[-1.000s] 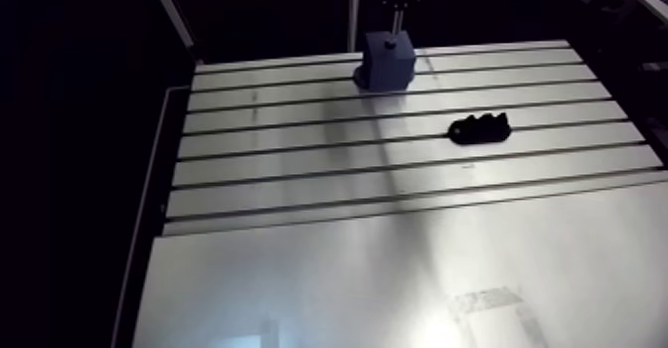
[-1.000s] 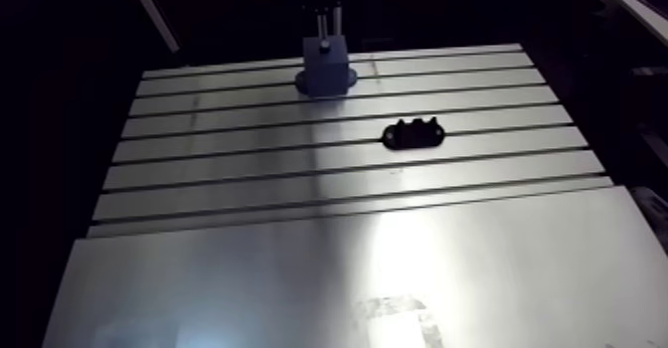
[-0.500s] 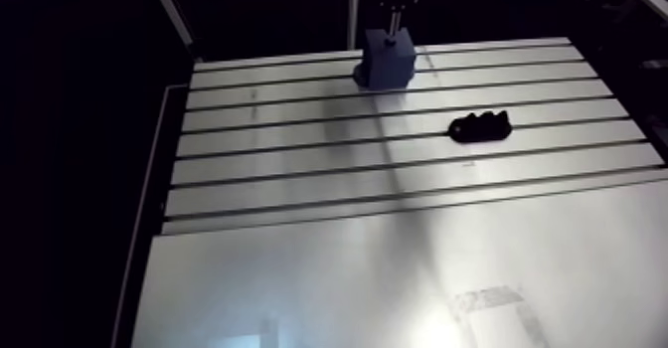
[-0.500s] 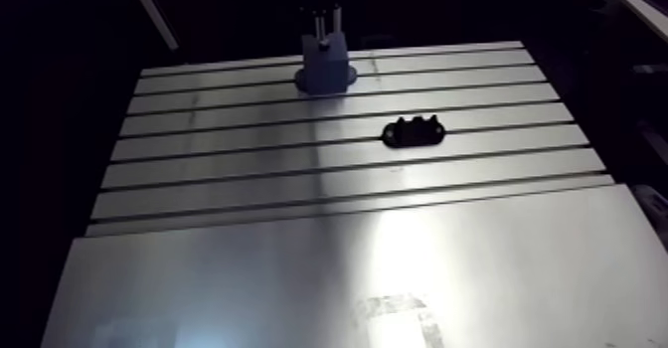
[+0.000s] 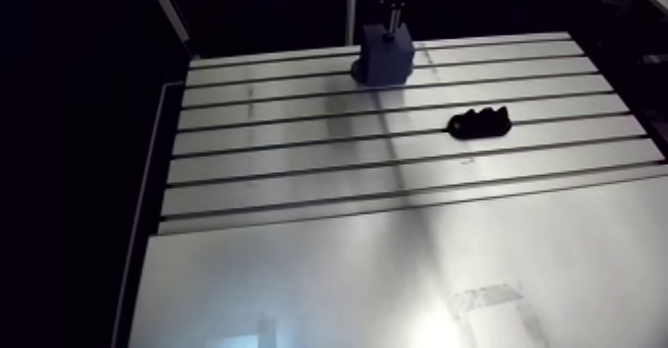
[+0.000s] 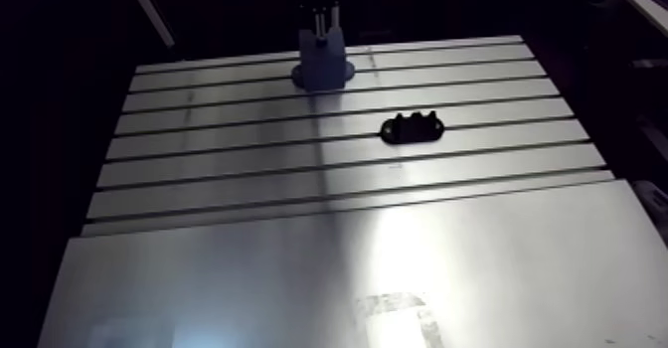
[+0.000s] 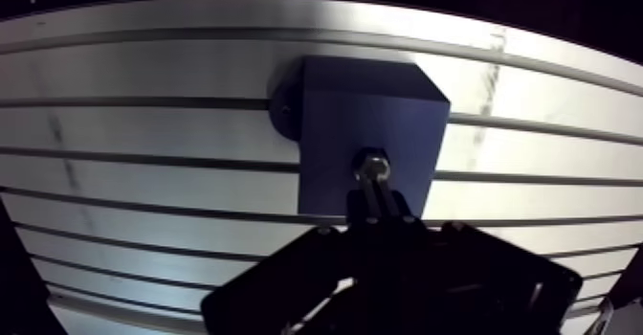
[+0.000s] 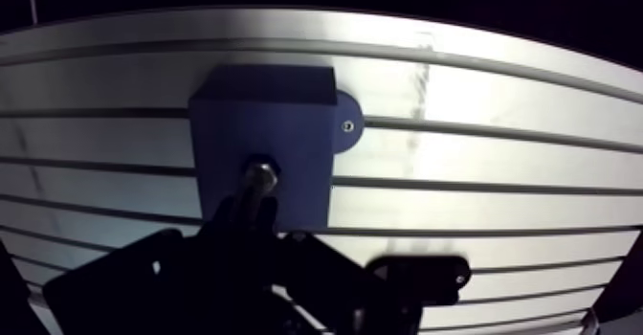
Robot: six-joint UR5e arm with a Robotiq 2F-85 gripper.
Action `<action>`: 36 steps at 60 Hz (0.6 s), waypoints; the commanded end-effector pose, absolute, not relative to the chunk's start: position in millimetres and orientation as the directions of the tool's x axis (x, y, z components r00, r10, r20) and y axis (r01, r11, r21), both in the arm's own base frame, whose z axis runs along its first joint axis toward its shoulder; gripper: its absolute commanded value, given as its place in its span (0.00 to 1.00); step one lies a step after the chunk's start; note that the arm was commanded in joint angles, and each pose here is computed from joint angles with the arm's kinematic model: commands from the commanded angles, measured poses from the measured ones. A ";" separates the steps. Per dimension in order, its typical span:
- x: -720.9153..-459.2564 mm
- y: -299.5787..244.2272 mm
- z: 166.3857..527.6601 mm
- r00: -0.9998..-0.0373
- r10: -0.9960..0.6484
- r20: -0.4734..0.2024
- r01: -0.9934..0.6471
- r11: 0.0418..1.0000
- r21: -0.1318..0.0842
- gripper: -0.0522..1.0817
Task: Pick up the M10 bolt and insert it into the hex recess until seated.
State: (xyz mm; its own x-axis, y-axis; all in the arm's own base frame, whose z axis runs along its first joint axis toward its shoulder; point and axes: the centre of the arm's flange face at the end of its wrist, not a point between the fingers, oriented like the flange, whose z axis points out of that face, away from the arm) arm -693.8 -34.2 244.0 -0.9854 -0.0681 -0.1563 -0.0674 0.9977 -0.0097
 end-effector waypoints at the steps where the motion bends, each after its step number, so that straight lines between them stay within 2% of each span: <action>1: -695.7 -33.5 239.6 -0.985 -0.068 -0.156 -0.068 0.998 -0.010 1.00; 36: -696.9 -32.6 237.4 -0.984 -0.082 -0.158 -0.080 0.997 -0.017 1.00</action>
State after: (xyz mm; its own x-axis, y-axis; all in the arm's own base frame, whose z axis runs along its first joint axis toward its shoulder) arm -696.2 -33.6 236.5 -0.9840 -0.0776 -0.1602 -0.0762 0.9970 -0.0149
